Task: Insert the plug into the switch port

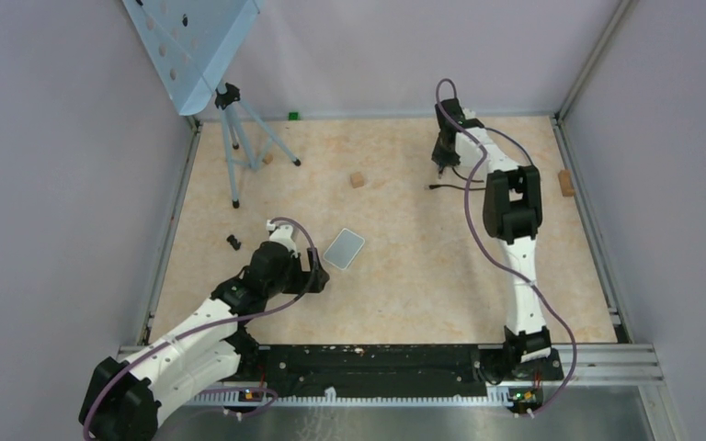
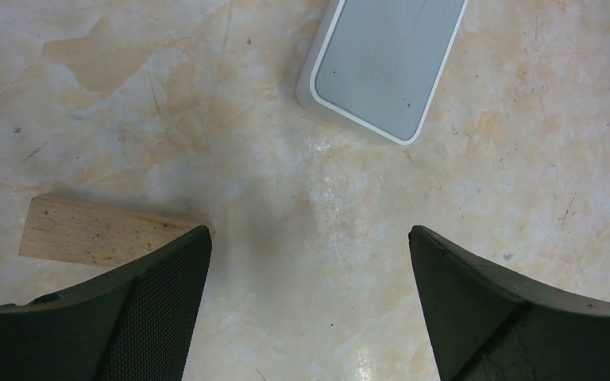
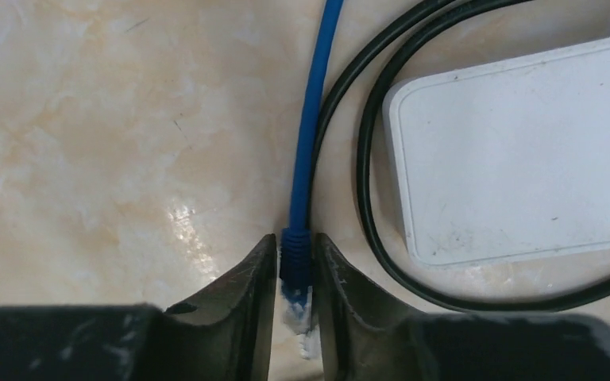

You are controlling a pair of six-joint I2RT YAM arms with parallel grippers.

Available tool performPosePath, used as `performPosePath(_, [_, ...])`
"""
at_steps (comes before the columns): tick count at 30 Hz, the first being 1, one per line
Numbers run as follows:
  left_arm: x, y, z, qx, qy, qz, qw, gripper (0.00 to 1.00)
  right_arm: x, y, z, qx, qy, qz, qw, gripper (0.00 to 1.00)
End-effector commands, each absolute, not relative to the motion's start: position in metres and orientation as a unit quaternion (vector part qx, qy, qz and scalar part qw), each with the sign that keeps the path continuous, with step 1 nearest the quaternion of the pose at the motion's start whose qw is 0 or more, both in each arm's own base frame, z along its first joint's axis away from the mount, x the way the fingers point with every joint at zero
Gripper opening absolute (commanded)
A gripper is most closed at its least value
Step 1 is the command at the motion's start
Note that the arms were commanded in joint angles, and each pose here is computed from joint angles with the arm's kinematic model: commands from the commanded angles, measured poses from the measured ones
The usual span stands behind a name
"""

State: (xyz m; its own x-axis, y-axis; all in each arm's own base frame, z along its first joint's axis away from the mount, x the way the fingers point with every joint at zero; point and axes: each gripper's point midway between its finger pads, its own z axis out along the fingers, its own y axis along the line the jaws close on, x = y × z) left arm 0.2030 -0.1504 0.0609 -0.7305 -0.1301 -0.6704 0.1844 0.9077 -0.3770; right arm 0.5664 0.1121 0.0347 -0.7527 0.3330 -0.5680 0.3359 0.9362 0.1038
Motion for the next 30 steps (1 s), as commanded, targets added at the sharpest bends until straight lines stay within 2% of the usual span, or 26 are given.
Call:
performPosePath(1, [0.209, -0.155, 0.066, 0.019, 0.897, -0.221, 0.382, 0.99, 0.554, 0.111, 0.009, 0.152, 0.952, -0.012, 0.265, 0.16])
performPosePath(6, [0.211, -0.153, 0.065, 0.014, 0.897, -0.217, 0.385, 0.99, 0.534, 0.133, 0.016, 0.102, 0.955, 0.038, 0.275, 0.0])
performPosePath(11, [0.212, -0.15, 0.064, 0.005, 0.896, -0.212, 0.39, 0.99, 0.5, 0.178, 0.068, 0.001, 0.938, 0.106, 0.331, 0.0])
performPosePath(16, [0.212, -0.148, 0.065, 0.002, 0.894, -0.211, 0.394, 0.99, 0.442, 0.2, 0.113, -0.084, 0.916, 0.126, 0.371, 0.0])
performPosePath(23, [0.212, -0.149, 0.063, 0.004, 0.897, -0.209, 0.389, 0.99, 0.39, 0.177, 0.193, -0.059, 0.881, 0.139, 0.449, 0.0])
performPosePath(30, [0.212, -0.15, 0.061, 0.007, 0.899, -0.209, 0.385, 0.99, 0.338, 0.176, 0.222, -0.08, 0.869, 0.194, 0.449, 0.0])
